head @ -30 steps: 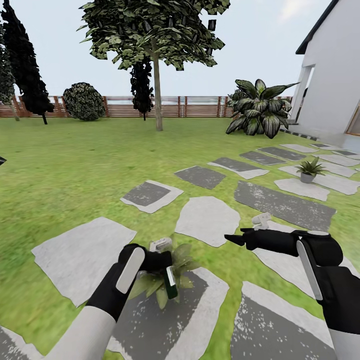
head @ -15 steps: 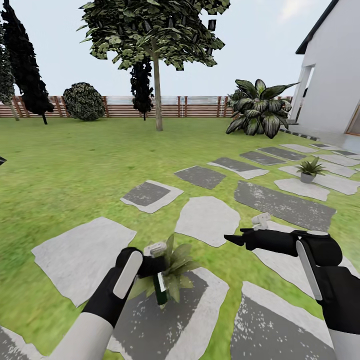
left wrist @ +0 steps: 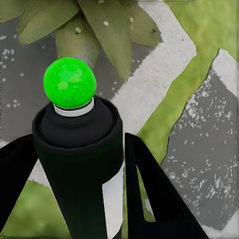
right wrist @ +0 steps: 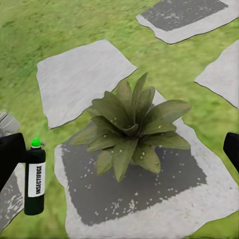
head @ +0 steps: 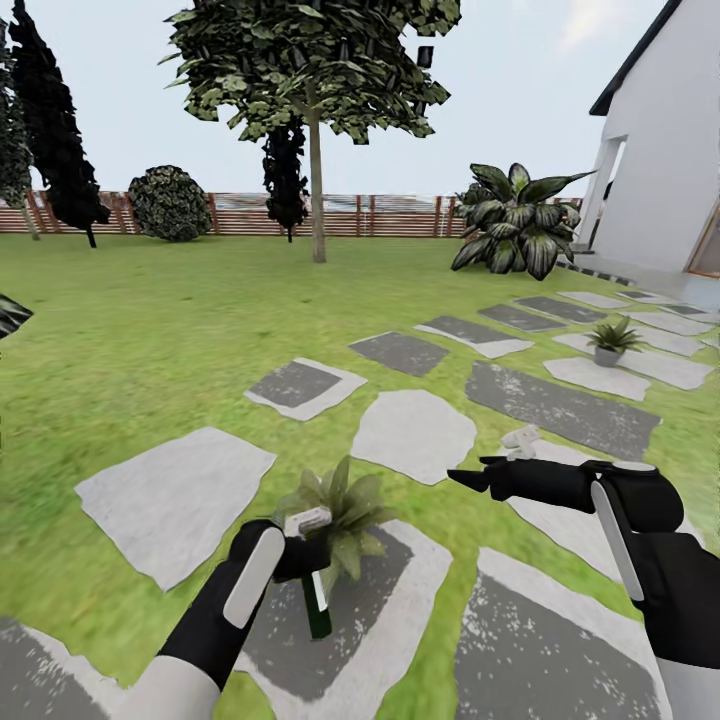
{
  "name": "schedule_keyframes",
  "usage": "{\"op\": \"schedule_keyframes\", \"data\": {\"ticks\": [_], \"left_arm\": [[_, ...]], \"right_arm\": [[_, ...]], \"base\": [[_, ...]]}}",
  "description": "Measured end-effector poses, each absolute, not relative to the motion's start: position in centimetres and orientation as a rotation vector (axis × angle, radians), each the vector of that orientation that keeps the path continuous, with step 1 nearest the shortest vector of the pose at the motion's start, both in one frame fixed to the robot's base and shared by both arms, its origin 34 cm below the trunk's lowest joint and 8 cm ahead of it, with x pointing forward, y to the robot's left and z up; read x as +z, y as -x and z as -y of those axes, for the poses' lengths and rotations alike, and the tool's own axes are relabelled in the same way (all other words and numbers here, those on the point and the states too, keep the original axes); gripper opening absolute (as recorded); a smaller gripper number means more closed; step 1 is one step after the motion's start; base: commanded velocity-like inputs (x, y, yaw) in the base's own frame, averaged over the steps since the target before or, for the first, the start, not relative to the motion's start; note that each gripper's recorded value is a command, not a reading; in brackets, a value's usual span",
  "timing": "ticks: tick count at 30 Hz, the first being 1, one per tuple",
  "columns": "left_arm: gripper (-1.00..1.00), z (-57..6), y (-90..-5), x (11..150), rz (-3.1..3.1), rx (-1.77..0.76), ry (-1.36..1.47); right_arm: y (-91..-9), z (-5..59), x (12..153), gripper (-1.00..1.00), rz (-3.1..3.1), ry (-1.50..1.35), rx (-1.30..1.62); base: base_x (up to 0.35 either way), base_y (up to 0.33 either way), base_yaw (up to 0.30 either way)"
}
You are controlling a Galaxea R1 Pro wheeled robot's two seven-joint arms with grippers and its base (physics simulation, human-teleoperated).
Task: Pick up the pesticide atomizer in the garden and spray insectifuge to fully cover both potted plants in the garden.
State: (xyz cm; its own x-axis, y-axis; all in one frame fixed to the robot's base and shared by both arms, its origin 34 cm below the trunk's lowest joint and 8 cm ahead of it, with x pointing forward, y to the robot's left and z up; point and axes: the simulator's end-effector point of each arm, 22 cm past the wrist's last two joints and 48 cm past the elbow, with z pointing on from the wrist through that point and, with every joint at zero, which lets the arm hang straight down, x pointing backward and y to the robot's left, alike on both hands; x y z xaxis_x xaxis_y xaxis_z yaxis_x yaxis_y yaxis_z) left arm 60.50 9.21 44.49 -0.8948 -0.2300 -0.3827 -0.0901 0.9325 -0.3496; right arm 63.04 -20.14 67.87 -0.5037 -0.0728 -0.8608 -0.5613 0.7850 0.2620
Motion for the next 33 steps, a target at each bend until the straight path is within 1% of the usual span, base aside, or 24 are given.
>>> {"op": "schedule_keyframes", "data": {"ticks": [4, 5, 8, 17, 33], "left_arm": [[-1.0, -8.0, -60.5, 43.5, -2.581, -0.42, 0.143], [-1.0, -5.9, -59.6, 40.8, -2.54, -0.445, 0.079], [-1.0, -5.4, -58.7, 38.9, -2.544, -0.468, 0.046], [-1.0, -7.6, -57.2, 34.2, -2.537, -0.295, -0.066], [-1.0, -7.7, -57.3, 33.7, -2.504, -0.281, -0.054]], "right_arm": [[-63.1, 20.1, 67.9, 1.0, -2.032, 0.473, 0.651], [-63.1, 20.4, 68.0, 1.0, -2.03, 0.466, 0.649], [-63.3, 20.5, 68.4, 1.0, -2.022, 0.464, 0.65], [-63.3, 19.9, 68.6, 1.0, -2.015, 0.469, 0.661], [-63.2, 19.4, 68.6, 1.0, -2.009, 0.469, 0.675]], "base": [[-0.054, 0.0, 0.0], [-0.005, 0.0, 0.0], [-0.002, 0.0, 0.0], [0.0, 0.0, 0.0], [0.0, 0.0, -0.04]]}}
